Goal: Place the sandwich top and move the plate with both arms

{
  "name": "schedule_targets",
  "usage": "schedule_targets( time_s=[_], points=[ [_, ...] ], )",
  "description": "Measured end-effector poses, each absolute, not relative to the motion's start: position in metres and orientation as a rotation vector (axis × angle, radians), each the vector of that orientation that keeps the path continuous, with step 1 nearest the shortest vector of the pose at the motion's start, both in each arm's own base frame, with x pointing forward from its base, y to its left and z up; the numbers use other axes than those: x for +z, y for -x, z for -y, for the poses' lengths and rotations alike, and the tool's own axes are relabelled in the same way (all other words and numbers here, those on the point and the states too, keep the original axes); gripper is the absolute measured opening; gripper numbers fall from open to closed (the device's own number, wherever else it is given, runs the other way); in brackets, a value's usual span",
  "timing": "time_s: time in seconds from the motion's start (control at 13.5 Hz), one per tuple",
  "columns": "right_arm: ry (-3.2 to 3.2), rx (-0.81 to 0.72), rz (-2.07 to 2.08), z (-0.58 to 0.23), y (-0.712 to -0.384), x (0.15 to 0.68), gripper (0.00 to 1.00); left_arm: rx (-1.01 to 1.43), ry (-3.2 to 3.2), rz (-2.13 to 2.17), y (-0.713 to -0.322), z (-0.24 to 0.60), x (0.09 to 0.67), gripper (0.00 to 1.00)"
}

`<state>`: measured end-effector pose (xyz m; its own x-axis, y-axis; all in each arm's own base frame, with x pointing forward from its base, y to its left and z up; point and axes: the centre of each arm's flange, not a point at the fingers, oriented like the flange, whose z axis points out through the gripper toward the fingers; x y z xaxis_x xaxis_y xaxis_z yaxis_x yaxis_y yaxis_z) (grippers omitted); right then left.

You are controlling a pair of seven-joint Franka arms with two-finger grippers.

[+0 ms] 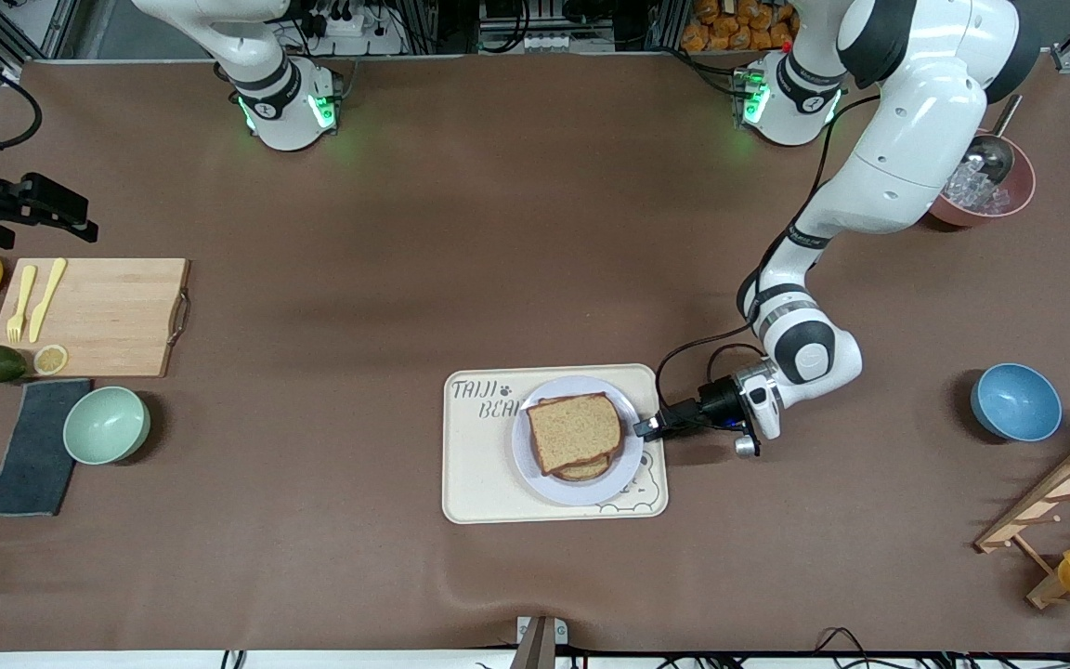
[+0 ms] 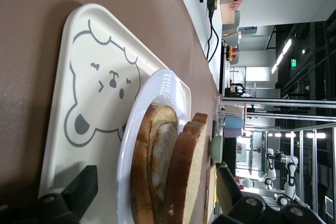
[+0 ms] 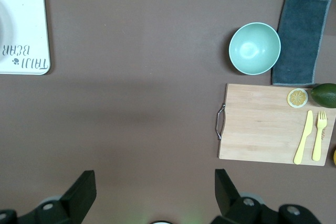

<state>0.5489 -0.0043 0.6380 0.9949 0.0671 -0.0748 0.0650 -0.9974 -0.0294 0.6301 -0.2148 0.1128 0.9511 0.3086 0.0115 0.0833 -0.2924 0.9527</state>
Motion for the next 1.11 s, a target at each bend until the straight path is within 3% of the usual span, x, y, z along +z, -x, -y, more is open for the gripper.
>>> schedule_targets(
  time_s=[0.81,1.11],
  points=[
    [3.111,0.117,0.103,0.004,-0.549,0.638,1.0,0.225,-1.926,-0.29,-0.643,0.204,0.144,1.0],
    [3.111,0.117,0.102,0.005,-0.549,0.638,1.0,0.178,-2.015,-0.258,-0.654,0.196,0.185,1.0]
  ],
)
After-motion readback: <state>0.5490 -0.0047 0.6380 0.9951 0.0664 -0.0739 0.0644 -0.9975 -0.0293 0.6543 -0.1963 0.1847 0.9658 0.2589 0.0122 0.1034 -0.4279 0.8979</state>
